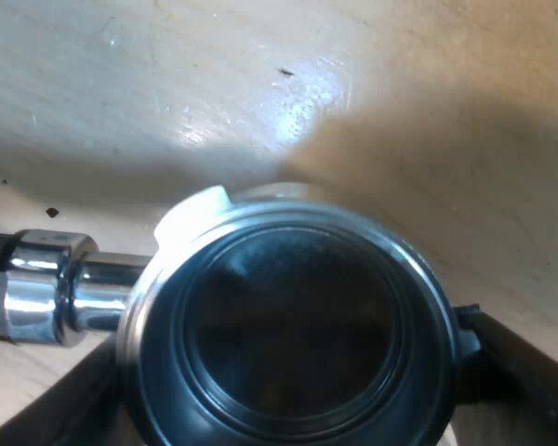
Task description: Put the handle in the coffee machine
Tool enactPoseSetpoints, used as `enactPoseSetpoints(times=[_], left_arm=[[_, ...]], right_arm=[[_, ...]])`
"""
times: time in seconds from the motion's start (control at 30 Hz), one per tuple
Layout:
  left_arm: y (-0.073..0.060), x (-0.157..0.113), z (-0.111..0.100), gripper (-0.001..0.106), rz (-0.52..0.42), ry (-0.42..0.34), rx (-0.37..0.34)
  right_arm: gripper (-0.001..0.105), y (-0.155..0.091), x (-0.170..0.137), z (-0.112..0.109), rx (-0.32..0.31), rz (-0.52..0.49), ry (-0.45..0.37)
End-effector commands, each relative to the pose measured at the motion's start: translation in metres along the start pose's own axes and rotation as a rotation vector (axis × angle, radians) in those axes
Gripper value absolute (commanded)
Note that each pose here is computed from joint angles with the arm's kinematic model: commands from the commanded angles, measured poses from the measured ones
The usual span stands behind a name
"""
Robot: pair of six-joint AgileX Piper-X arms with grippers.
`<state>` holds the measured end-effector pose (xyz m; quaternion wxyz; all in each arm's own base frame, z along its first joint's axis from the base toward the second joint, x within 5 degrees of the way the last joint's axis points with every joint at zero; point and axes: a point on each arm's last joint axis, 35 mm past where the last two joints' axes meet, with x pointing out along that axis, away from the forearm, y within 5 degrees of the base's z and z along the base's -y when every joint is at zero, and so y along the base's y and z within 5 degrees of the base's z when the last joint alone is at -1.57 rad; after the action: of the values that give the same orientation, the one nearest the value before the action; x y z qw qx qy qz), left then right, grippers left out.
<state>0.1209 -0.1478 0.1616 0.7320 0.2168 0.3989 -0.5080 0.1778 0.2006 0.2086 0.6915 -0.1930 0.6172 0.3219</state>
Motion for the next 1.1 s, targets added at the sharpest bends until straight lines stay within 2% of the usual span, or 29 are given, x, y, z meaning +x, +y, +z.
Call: enactPoseSetpoints(times=[0.03,0.1,0.17,0.27,0.3,0.37,0.93,1.0,1.03,1.1], left_arm=[[-0.0005,-0.0003,0.0016,0.076,0.001,-0.012,0.006],[-0.0005,-0.0003,0.0019,0.070,0.001,-0.014,0.007],[-0.0004,-0.0003,0.0021,0.057,0.002,-0.017,0.008],[-0.0005,-0.0003,0.0019,0.026,0.001,-0.014,-0.013],[-0.0006,-0.0003,0.0017,0.022,-0.003,-0.014,-0.017],[-0.0006,-0.0003,0.0017,0.002,-0.003,-0.014,-0.017],[-0.0006,-0.0003,0.0017,0.000,-0.003,-0.014,-0.015],[-0.0006,-0.0003,0.0017,0.000,-0.003,-0.014,-0.015],[-0.0006,-0.0003,0.0017,0.000,-0.003,-0.014,-0.015],[-0.0006,-0.0003,0.0017,0.000,-0.003,-0.014,-0.015]], right_arm=[[0.000,0.0022,-0.0074,0.0014,-0.012,0.025,-0.024],[0.000,0.0022,-0.0074,0.0014,-0.012,0.025,-0.024],[0.000,0.0022,-0.0074,0.0014,-0.012,0.025,-0.024],[0.000,0.0022,-0.0074,0.0014,-0.012,0.025,-0.024],[0.000,0.0022,-0.0074,0.0014,-0.012,0.025,-0.024],[0.000,0.0022,-0.0074,0.0014,-0.012,0.025,-0.024],[0.001,0.0026,-0.0074,0.0005,-0.023,0.037,-0.015],[0.015,0.0026,-0.0074,-0.0010,-0.027,0.039,-0.001],[0.018,0.0026,-0.0074,-0.0013,-0.028,0.039,0.002],[0.044,0.0025,-0.0074,-0.0028,-0.026,0.041,0.015]])
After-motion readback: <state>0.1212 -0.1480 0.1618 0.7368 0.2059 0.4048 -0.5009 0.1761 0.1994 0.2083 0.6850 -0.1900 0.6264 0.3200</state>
